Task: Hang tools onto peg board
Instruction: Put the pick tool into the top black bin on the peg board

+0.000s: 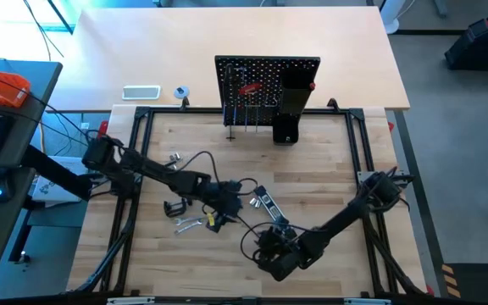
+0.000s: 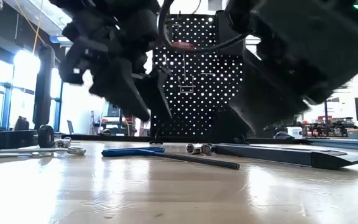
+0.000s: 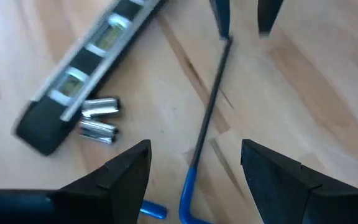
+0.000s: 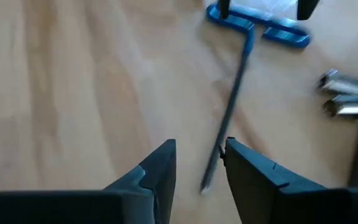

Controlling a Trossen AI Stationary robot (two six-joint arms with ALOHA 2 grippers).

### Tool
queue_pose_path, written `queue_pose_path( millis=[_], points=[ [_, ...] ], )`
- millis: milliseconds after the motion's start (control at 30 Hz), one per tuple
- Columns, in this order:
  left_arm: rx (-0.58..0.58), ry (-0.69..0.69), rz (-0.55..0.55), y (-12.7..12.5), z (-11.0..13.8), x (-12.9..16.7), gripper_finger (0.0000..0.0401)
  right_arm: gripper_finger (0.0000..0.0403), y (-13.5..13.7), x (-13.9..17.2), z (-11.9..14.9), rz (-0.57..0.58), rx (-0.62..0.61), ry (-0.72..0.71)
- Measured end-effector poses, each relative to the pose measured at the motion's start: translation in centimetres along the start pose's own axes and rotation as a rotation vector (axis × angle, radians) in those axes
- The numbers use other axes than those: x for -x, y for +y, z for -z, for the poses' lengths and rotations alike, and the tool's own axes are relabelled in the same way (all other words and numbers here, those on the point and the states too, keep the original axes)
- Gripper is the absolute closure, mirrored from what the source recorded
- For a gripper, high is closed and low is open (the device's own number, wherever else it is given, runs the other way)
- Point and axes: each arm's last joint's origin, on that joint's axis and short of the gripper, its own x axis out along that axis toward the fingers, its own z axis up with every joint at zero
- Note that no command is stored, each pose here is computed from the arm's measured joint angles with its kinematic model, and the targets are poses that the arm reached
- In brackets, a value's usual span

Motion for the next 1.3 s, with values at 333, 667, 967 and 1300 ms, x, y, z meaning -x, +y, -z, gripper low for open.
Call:
queue_pose_path(
  millis=[333, 667, 967, 1300],
  points=[
    [-0.081, 0.07, 0.082, -0.1, -0.3, -3.7, 0.0172, 0.0328, -0.1, -0.3, 1.1, 0.001, -0.017, 0.081],
    [-0.094, 0.086, 0.079, -0.1, -0.3, -4.0, 0.0223, 0.0378, -0.3, -2.2, 2.1, 0.014, -0.056, 0.125],
    [-0.142, 0.102, 0.103, -0.2, 0.2, -4.9, 0.0227, 0.0402, -0.3, -1.8, 1.4, 0.047, -0.015, 0.035],
    [-0.155, 0.095, 0.098, -0.2, 0.2, -5.1, 0.0314, 0.0402, -0.1, -1.2, -1.1, 0.065, 0.038, -0.023]
  ],
)
